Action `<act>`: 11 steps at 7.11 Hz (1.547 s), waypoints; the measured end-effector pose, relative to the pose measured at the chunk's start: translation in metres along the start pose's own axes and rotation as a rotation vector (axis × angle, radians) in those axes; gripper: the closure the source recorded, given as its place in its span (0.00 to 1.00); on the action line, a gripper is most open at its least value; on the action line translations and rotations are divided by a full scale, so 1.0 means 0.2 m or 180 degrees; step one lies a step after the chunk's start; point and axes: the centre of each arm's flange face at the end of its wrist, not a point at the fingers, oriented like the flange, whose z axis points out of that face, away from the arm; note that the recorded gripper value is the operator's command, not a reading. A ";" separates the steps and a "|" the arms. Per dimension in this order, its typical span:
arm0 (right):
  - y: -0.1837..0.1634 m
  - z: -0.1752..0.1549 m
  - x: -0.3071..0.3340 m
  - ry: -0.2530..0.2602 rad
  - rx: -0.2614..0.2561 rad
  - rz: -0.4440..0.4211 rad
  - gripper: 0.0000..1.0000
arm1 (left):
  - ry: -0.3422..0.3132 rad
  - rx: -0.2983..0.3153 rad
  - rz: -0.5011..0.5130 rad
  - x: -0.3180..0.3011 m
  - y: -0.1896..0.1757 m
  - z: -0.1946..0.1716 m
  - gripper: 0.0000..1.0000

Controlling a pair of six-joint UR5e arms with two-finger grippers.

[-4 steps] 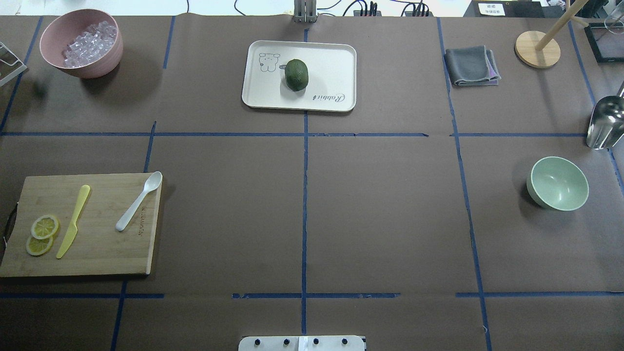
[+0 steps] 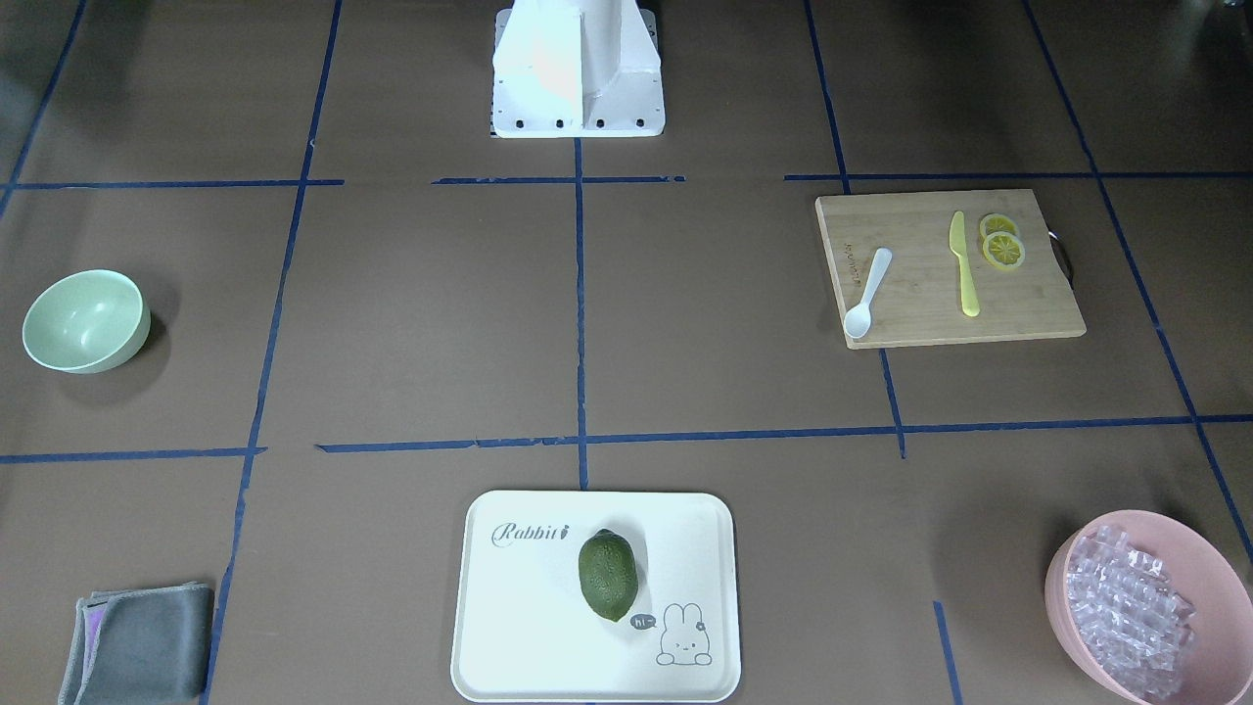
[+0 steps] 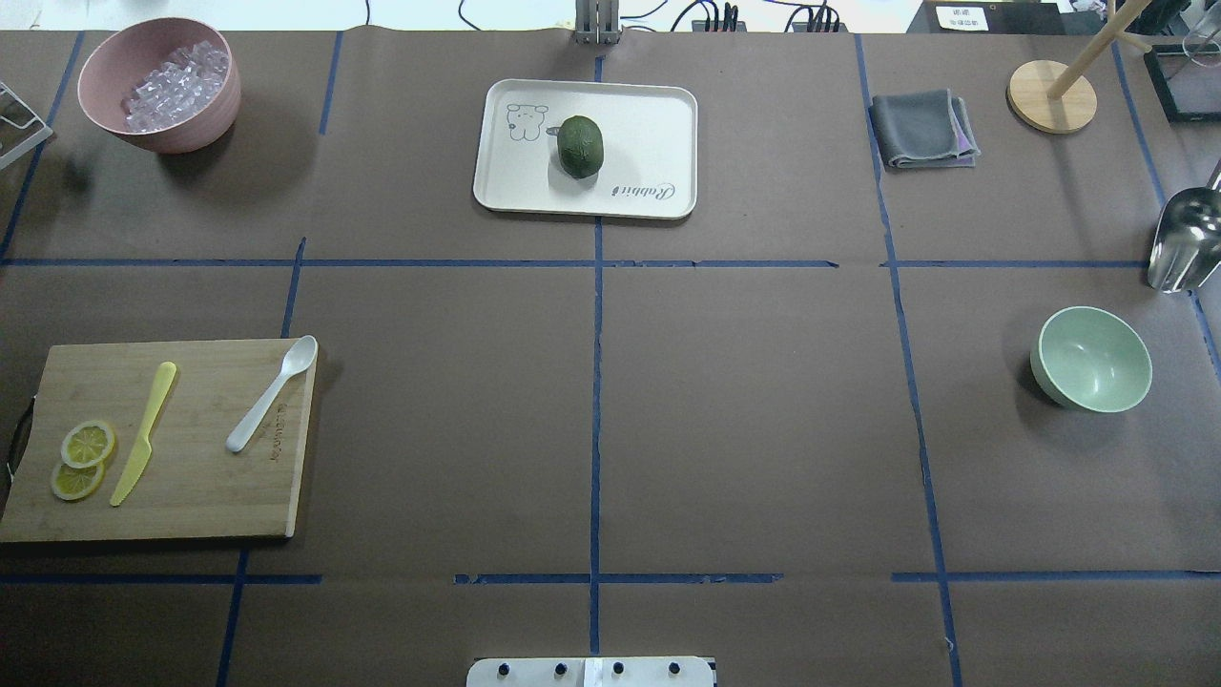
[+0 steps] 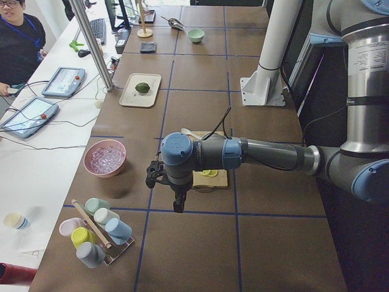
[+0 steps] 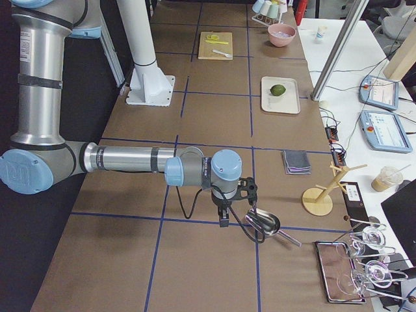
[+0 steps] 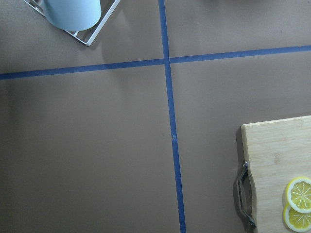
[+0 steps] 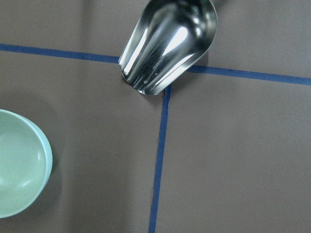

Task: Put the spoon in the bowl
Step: 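Lower the right gripper toward the pale green bowl's rim, then grasp the pale green bowl's rim with the right gripper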

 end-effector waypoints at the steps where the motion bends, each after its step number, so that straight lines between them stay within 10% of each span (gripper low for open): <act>1: -0.04 -0.02 -0.07 -0.0077 0.0114 0.0028 0.00 | -0.0001 0.0003 0.0002 0.00 0.00 0.00 0.00; 4: -0.14 0.13 -0.39 -0.0221 0.0368 0.0023 0.00 | 0.0002 -0.0003 -0.0001 0.00 0.00 0.00 0.00; 9: -0.08 0.60 -0.77 -0.0083 0.0300 0.0152 0.06 | 0.0006 -0.0008 -0.0008 0.00 0.00 0.00 0.00; 11: -0.04 0.67 -0.77 -0.0060 0.0224 0.0119 0.58 | 0.0018 -0.0011 -0.0010 0.00 0.00 0.01 0.00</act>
